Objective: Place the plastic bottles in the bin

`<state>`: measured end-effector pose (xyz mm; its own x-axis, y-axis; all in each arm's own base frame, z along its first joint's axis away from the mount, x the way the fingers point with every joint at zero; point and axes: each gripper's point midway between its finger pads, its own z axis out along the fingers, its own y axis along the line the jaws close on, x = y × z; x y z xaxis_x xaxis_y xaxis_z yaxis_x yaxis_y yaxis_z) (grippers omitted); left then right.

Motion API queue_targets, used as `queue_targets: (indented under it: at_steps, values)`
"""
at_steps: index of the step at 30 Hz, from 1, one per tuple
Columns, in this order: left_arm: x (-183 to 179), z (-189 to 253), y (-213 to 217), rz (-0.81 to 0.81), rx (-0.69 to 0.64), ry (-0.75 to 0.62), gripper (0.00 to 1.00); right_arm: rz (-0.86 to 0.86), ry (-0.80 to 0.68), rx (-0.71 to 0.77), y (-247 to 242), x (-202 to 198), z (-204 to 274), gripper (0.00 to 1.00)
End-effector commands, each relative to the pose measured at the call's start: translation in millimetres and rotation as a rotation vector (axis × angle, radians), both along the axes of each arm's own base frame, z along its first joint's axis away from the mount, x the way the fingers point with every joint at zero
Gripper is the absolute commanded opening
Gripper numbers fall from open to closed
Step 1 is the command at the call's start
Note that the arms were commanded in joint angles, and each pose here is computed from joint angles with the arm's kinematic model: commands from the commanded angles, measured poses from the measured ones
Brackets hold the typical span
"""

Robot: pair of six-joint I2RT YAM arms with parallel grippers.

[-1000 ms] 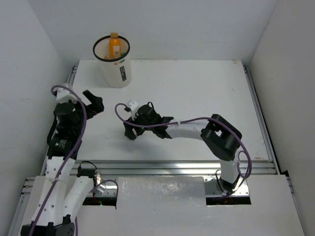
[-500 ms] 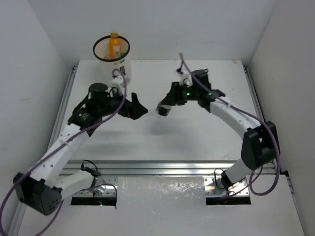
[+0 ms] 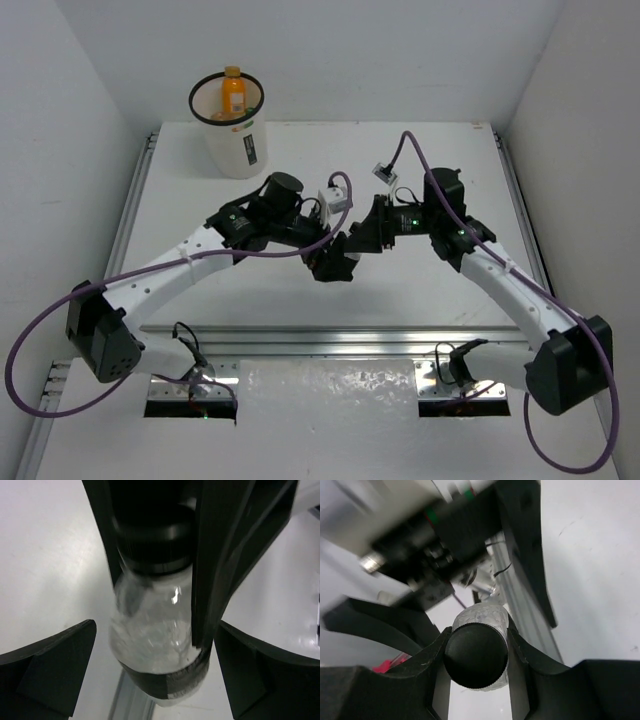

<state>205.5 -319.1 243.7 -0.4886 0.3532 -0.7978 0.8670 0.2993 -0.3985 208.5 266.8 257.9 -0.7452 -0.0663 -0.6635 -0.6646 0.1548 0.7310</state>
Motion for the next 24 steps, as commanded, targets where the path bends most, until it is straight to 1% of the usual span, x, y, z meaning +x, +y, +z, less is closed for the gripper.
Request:
queue_targets:
  at_steps: [1, 4, 6, 7, 8, 9, 10, 11, 12, 13, 14, 15, 16, 17, 18, 19, 20, 21, 22, 23, 24]
  values:
    - [-21, 17, 1, -0.075, -0.045, -0.038, 1.00, -0.075, -0.133, 0.032, -5, 14, 29, 0.17]
    - [-27, 27, 1, -0.087, -0.082, -0.045, 0.99, -0.151, -0.179, 0.030, -10, 23, 34, 0.17]
    - [-32, 33, -2, -0.118, -0.107, -0.037, 0.86, -0.179, -0.206, 0.037, -11, 27, 37, 0.17]
    - [-34, 36, -2, -0.131, -0.118, -0.036, 0.60, -0.194, -0.219, 0.040, -13, 27, 39, 0.18]
    - [-33, 39, -4, -0.130, -0.125, -0.047, 0.45, -0.198, -0.225, 0.045, -13, 27, 40, 0.19]
    - [-21, 44, -4, -0.079, -0.115, -0.084, 0.21, -0.185, -0.231, 0.063, -12, 24, 44, 0.22]
    - [-15, 47, -4, -0.034, -0.114, -0.073, 0.14, -0.179, -0.232, 0.072, -12, 23, 46, 0.23]
    - [-8, 52, -6, 0.000, -0.122, -0.080, 0.06, -0.172, -0.231, 0.081, -12, 21, 48, 0.26]
    - [-2, 59, -8, 0.023, -0.133, -0.092, 0.00, -0.154, -0.236, 0.099, -11, 18, 52, 0.30]
    - [4, 63, -9, 0.050, -0.141, -0.105, 0.00, -0.156, -0.238, 0.105, -11, 18, 54, 0.38]
    - [10, 71, -12, 0.078, -0.163, -0.121, 0.00, -0.164, -0.240, 0.107, -12, 18, 54, 0.61]
    - [22, 79, -11, 0.140, -0.178, -0.152, 0.00, -0.193, -0.235, 0.100, -15, 23, 54, 0.94]
    - [32, 80, -8, 0.193, -0.166, -0.174, 0.00, -0.233, -0.223, 0.082, -20, 31, 52, 0.99]
    - [47, 83, -2, 0.284, -0.151, -0.203, 0.00, -0.290, -0.207, 0.052, -27, 40, 50, 0.99]
    - [65, 89, 7, 0.391, -0.139, -0.225, 0.00, -0.353, -0.138, -0.017, -39, 46, 35, 0.99]
    - [100, 89, 33, 0.618, -0.077, -0.275, 0.00, -0.554, -0.118, -0.084, -70, 77, 29, 0.99]
    - [128, 75, 60, 0.780, -0.014, -0.235, 0.00, -0.680, -0.080, -0.146, -93, 89, 19, 0.99]
    - [149, 90, 82, 0.906, -0.017, -0.229, 0.00, -0.794, 0.005, -0.240, -118, 87, -1, 0.99]
    - [175, 89, 121, 1.110, 0.038, -0.232, 0.00, -0.921, 0.012, -0.303, -147, 94, -7, 0.99]
    - [197, 59, 159, 1.289, 0.155, -0.151, 0.00, -1.100, 0.000, -0.415, -181, 101, -19, 0.99]
    - [212, 84, 177, 1.384, 0.142, -0.190, 0.00, -1.141, -0.035, -0.465, -194, 92, -19, 0.99]
